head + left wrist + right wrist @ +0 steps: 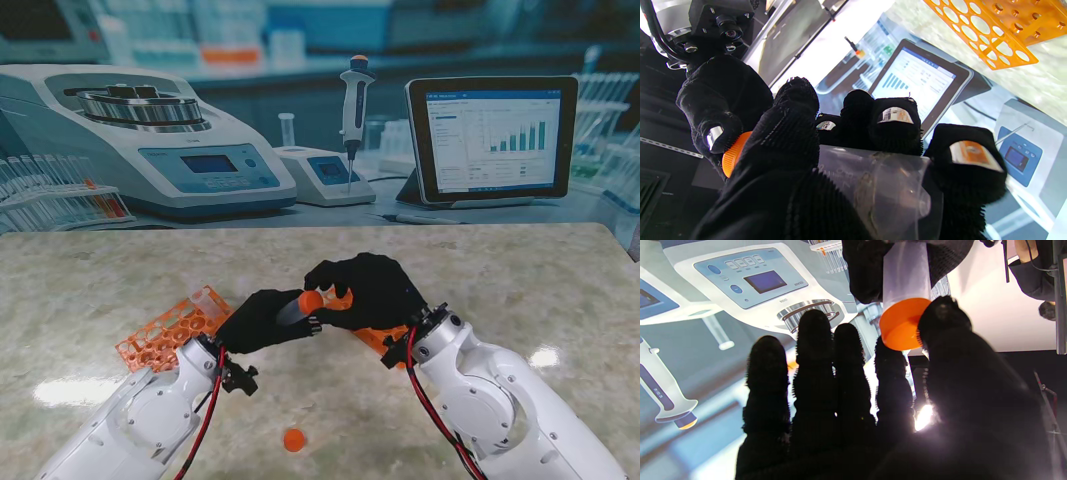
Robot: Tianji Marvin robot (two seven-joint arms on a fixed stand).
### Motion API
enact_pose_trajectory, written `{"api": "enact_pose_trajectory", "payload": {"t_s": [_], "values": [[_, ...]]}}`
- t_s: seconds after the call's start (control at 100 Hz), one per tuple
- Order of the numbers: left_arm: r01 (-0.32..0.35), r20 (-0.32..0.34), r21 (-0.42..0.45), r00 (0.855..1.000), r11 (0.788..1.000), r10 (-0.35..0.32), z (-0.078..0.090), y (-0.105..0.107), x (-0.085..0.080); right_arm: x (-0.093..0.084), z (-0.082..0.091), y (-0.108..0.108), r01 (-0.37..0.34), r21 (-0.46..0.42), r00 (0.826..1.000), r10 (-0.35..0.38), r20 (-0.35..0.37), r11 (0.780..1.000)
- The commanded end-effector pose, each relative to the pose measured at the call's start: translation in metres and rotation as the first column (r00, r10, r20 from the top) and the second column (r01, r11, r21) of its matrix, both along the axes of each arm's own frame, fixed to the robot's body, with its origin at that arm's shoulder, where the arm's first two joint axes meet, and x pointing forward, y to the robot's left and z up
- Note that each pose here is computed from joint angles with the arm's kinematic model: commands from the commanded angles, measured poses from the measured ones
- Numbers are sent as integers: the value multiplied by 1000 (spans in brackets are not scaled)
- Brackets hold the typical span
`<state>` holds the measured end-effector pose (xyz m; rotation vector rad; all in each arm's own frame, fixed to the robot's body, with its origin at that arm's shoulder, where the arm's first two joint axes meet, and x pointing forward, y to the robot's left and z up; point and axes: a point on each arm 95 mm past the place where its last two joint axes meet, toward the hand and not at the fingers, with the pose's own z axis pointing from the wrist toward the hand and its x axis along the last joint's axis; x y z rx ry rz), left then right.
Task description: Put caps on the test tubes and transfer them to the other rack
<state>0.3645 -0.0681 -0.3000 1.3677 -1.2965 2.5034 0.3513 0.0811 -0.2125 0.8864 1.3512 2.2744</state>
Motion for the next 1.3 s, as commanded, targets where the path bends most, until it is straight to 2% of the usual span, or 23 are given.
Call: {"api": "enact_pose_trajectory", "payload": {"t_s": [0.0, 0.43, 1.29], "values": [[22, 13, -9, 1000, 1000, -22, 5, -6, -3, 1, -3, -1, 6, 1, 1000, -6, -18, 1000], [20, 14, -8, 1000, 1000, -19, 5, -5, -4, 6, -2, -3, -5, 28, 998, 7, -63, 1000], [16, 10, -7, 1000, 1000, -16, 5, -5, -3, 3, -3, -7, -12, 19, 999, 13, -40, 1000]]}}
